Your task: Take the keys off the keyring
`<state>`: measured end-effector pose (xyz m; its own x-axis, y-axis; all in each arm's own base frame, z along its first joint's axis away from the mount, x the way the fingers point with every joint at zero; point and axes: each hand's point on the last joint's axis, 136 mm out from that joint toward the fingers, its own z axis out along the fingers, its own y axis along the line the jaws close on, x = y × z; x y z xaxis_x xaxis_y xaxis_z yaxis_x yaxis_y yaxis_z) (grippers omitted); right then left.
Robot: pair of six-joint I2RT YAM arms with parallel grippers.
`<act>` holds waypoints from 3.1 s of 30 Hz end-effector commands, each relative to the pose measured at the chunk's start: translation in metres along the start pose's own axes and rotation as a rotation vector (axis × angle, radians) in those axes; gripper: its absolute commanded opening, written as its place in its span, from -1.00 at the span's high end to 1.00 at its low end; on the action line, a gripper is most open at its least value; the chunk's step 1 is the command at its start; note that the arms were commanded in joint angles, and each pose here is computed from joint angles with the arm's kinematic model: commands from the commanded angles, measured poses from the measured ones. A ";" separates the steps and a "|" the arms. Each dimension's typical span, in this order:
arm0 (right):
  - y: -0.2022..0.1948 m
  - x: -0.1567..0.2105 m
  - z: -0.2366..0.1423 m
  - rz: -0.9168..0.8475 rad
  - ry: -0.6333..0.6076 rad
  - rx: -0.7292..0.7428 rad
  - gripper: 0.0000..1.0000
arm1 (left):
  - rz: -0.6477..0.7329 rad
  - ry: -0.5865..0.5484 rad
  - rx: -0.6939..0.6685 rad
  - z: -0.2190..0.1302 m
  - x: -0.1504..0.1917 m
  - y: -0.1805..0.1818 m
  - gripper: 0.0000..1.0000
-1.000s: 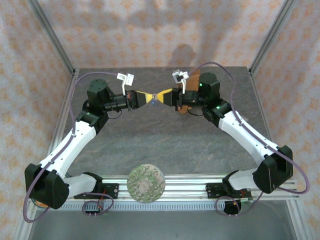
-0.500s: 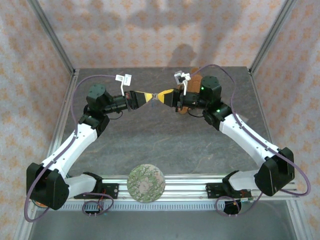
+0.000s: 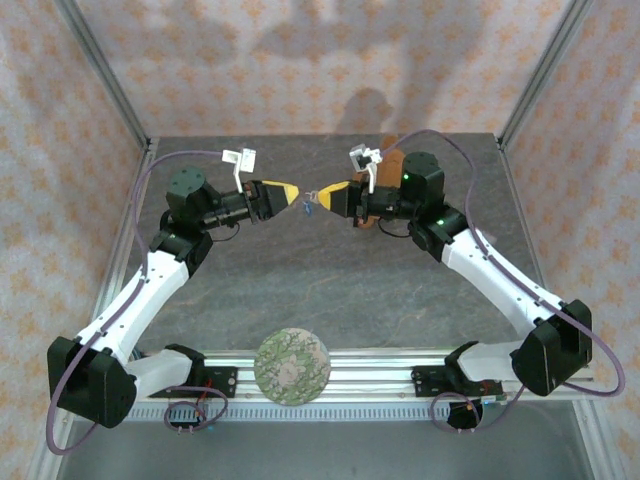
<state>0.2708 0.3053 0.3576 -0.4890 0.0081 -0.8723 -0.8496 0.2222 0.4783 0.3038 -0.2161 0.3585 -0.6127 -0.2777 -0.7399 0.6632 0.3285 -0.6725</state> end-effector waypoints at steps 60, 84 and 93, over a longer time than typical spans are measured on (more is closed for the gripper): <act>-0.009 0.021 0.011 0.066 0.219 -0.064 1.00 | 0.067 0.246 -0.013 0.017 0.041 0.006 0.89; -0.009 0.017 0.004 0.019 0.140 -0.017 1.00 | 0.028 0.042 -0.076 -0.001 0.009 0.021 1.00; -0.028 0.023 -0.004 0.053 0.117 0.084 1.00 | 0.005 0.064 -0.314 -0.011 0.025 0.072 1.00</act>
<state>0.2762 0.3021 0.3148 -0.5828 -0.1372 -0.8010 -0.8002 0.2683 0.5363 0.3238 -0.2059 0.3117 -0.6504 -0.2225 -0.7263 0.5686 0.4914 -0.6597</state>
